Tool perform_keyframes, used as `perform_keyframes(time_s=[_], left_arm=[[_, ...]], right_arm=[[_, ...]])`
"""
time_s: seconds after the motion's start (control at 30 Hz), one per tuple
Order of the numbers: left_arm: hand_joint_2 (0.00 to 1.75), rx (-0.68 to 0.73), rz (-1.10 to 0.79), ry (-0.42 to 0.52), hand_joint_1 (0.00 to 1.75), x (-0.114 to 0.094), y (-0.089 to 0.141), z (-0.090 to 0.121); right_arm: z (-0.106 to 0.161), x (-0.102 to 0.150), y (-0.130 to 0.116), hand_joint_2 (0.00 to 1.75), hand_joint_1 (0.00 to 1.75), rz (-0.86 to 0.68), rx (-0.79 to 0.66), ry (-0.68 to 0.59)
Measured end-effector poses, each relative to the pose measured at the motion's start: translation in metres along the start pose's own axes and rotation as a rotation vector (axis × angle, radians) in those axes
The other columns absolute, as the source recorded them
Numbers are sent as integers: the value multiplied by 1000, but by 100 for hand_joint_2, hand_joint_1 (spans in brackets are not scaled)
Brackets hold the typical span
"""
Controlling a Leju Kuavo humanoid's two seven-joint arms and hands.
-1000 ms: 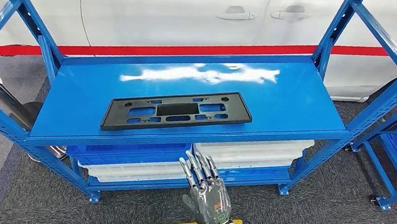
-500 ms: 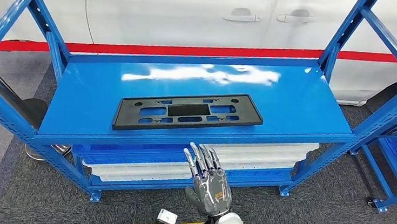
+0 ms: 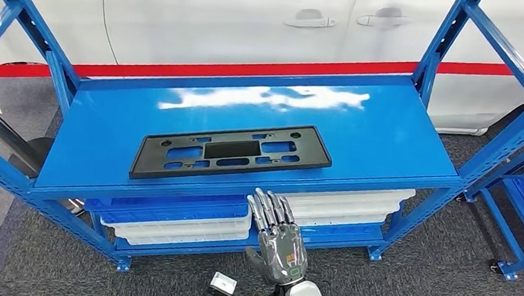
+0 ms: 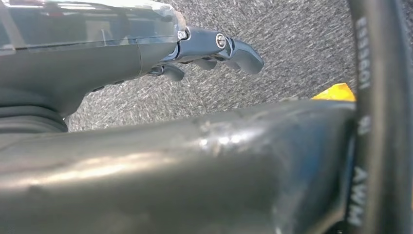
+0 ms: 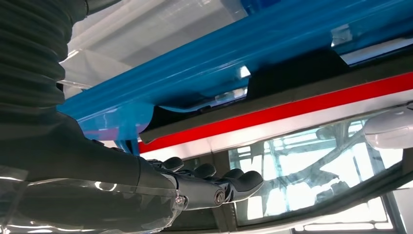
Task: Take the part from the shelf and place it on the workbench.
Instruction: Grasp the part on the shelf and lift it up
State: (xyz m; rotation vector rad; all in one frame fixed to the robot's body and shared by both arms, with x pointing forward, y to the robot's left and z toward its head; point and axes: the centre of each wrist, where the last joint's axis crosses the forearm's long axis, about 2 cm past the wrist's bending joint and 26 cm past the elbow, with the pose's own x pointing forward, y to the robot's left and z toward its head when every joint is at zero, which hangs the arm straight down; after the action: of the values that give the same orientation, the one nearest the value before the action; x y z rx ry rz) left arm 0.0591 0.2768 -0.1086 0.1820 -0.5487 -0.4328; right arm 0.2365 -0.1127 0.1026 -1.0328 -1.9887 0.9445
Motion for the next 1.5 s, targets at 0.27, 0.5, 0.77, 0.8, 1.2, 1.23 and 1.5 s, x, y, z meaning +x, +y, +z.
perform_keyframes(time_s=[0.27, 0.5, 0.77, 0.8, 1.2, 1.23, 1.5], left_arm=[[0, 1, -6, 1, 0, -1, 1, 0], [0, -2, -20, 0, 0, -1, 2, 0], [0, -4, -34, -4, 0, 0, 3, -1], [0, -4, -35, -5, 0, 0, 3, -1], [0, -6, -39, 6, 0, -4, 3, 1], [0, -6, -39, 7, 0, -4, 3, 1], [0, -15, -39, 7, 0, -5, 1, 1]], right_arm=[[0, 0, 1, 175, 0, -5, 4, 6], [4, -1, 2, 175, 0, -7, 14, 19], [4, -1, 3, 175, 0, -15, 13, 24], [4, 0, 2, 175, 0, -16, 13, 25], [6, -1, 4, 175, 0, -16, 20, 36], [6, -1, 4, 175, 0, -15, 19, 35], [5, -2, 6, 175, 0, -8, 26, 30]])
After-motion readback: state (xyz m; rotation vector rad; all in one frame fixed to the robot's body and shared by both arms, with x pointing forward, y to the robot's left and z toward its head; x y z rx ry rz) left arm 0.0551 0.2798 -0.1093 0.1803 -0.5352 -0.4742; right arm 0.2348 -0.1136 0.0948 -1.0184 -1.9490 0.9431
